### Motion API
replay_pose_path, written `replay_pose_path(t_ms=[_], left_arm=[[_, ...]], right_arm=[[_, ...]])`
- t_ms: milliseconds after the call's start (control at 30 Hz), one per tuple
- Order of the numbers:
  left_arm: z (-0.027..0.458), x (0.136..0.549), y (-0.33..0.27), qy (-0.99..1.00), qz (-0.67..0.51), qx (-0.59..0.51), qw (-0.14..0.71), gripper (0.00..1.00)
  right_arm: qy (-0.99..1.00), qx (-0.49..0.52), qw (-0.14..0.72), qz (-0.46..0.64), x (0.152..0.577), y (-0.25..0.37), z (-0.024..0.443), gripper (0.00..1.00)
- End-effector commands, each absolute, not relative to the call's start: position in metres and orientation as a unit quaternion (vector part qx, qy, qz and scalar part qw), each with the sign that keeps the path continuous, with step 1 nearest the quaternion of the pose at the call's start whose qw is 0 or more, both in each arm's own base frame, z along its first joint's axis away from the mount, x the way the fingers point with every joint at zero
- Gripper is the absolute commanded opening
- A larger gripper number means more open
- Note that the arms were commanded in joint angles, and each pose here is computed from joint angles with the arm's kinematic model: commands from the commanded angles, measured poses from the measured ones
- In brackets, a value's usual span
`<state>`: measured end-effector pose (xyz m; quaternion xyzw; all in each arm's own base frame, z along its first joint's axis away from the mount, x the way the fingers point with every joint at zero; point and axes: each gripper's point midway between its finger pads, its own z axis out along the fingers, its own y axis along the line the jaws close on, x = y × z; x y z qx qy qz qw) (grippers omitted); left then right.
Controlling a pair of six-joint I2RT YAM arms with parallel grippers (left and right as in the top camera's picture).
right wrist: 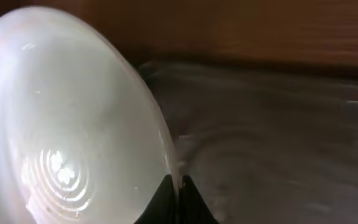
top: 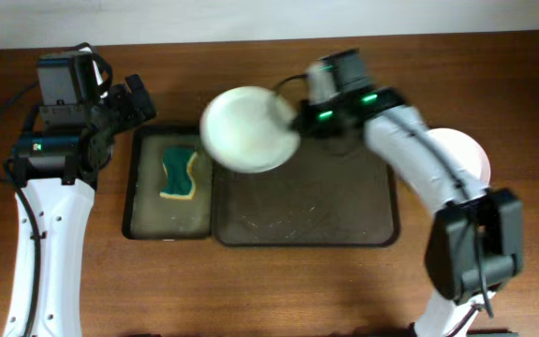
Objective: Clean dirty plates on tray and stack at the side
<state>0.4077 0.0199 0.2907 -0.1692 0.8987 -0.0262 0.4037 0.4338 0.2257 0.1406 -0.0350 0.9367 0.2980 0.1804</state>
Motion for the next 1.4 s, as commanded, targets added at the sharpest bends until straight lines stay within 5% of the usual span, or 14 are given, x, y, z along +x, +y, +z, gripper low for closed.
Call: replay_pose_path(t_ms=[0,233,400,700,767,833,900,1200,1367], left_arm=[[0.291,0.408,0.019,0.899,-0.029,-0.164,0.404,0.99],[0.291,0.408,0.019,0.899,-0.029,-0.164,0.404,0.99],[0.291,0.408,0.019,0.899,-0.029,-0.164,0.404,0.99],[0.291,0.408,0.019,0.899,-0.029,-0.164,0.404,1.00],[0.291,0.408,0.019,0.899,-0.029,-0.164,0.404,0.99],[0.291,0.408,0.019,0.899,-0.029,-0.164,0.404,0.99],[0.291,0.408,0.019,0.899,-0.029,-0.164,0.404,0.99],[0.291,0.408,0.019,0.899,-0.029,-0.164,0.404,0.99],[0.291,0.408,0.019,0.899,-0.029,-0.164,0.404,0.99]], right_arm=[[0.929,0.088,0.164,0.320,0.450,0.112,0.152,0.04],[0.908,0.379,0.120,0.130,0.388,-0.139,0.109,0.04],[0.898,0.433,0.066,0.051,0.333,-0.189,0.086,0.04],[0.899,0.436,0.044,0.016,0.318,-0.195,0.078,0.04],[0.905,0.424,0.043,0.012,0.318,-0.195,0.078,0.21],[0.923,0.380,0.048,0.046,0.323,-0.184,0.079,0.51],[0.933,0.329,0.069,0.129,0.340,-0.158,0.085,0.60],[0.980,0.142,0.028,0.135,0.355,-0.057,0.084,0.62],[0.990,-0.043,0.008,0.138,0.353,0.036,0.084,0.75]])
